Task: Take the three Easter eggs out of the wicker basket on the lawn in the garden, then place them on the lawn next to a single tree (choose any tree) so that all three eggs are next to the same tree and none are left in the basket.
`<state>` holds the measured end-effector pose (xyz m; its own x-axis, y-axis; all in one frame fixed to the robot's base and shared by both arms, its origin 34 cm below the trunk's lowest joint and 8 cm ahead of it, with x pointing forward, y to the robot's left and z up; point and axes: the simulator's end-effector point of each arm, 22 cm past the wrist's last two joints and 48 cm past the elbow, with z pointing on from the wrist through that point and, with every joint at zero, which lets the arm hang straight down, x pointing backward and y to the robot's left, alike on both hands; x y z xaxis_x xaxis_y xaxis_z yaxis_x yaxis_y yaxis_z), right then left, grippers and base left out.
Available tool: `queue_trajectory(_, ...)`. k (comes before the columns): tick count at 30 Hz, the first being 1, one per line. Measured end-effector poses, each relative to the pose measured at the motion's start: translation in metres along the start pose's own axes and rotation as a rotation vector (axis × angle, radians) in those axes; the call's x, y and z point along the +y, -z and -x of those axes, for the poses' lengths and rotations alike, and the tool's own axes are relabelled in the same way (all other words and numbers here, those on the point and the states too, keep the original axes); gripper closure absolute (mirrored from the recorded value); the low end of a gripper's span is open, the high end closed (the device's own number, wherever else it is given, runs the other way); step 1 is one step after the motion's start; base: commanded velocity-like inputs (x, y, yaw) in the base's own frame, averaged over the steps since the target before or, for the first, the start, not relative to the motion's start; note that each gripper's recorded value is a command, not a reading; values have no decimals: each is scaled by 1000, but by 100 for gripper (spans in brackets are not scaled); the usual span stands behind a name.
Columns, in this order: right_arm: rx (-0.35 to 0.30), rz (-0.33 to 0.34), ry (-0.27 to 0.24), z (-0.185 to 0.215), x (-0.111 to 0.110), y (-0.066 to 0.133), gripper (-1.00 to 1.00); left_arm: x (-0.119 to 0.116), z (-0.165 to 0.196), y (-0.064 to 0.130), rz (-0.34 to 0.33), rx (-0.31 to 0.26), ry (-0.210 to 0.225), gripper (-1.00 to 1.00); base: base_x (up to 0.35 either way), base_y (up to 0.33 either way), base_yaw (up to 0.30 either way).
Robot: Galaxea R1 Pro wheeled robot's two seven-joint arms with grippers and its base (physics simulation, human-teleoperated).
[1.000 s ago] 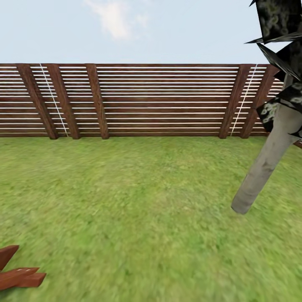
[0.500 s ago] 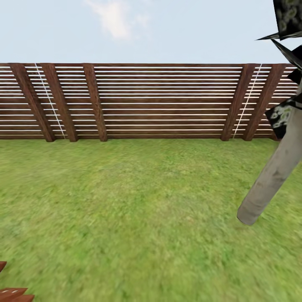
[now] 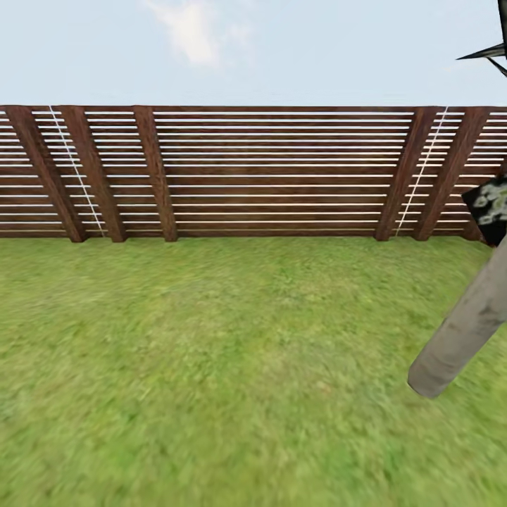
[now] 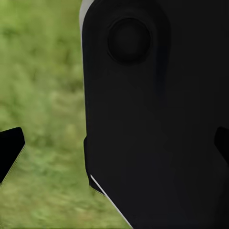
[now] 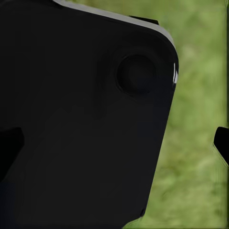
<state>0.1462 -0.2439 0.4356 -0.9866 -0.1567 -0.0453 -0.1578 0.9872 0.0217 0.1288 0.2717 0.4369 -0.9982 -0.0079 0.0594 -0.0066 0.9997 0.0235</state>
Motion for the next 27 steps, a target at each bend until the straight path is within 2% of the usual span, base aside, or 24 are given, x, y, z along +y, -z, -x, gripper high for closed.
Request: queue_trajectory(27,-1,0,0,0,0,0,-100,0,0,0,0,0,0,-100,322,0,0)
